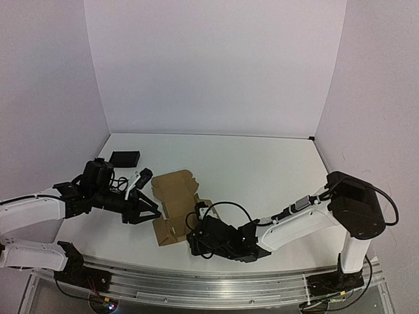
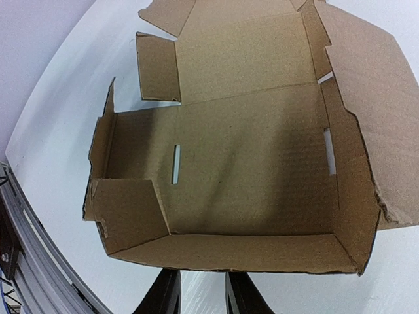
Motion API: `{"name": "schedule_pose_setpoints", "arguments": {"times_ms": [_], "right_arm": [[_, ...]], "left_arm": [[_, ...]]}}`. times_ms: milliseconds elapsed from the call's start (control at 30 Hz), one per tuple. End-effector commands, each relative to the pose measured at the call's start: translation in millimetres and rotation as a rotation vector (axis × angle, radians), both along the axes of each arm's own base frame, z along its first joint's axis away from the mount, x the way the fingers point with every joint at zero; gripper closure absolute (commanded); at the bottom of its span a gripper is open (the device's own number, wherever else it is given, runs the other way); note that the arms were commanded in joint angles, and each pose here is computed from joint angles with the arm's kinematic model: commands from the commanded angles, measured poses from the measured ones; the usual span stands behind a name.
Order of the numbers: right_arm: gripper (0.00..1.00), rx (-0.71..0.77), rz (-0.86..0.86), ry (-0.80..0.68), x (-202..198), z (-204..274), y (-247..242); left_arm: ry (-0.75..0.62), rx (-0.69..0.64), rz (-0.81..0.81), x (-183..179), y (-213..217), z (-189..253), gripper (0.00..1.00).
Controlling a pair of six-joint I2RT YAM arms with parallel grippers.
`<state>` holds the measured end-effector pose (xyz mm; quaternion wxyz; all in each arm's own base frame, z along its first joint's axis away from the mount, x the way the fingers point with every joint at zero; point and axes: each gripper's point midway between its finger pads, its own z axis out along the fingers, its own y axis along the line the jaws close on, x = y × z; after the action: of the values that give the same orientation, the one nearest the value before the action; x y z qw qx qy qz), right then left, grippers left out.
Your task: Fold the paper box
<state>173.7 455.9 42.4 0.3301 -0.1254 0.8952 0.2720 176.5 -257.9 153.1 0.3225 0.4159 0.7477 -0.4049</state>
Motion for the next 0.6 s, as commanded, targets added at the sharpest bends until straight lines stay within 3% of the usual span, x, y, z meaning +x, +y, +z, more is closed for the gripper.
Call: {"name": "schedule_pose_setpoints", "arguments": {"times_ms": [0, 167, 567], "right_arm": [[0.74, 0.014, -0.010, -0.018, 5, -1, 1], [0.74, 0.031, -0.009, -0.031, 7, 1, 3], [0.73, 0.056, 0.011, -0.056, 15, 12, 14]], "left_arm": [[-0.051, 0.112, -0.079, -1, -22, -20, 0.55], [-0.134, 0.214, -0.185, -11, -45, -43, 0.53], [-0.253, 0.244, -0.260, -7, -67, -62, 0.51]]}}
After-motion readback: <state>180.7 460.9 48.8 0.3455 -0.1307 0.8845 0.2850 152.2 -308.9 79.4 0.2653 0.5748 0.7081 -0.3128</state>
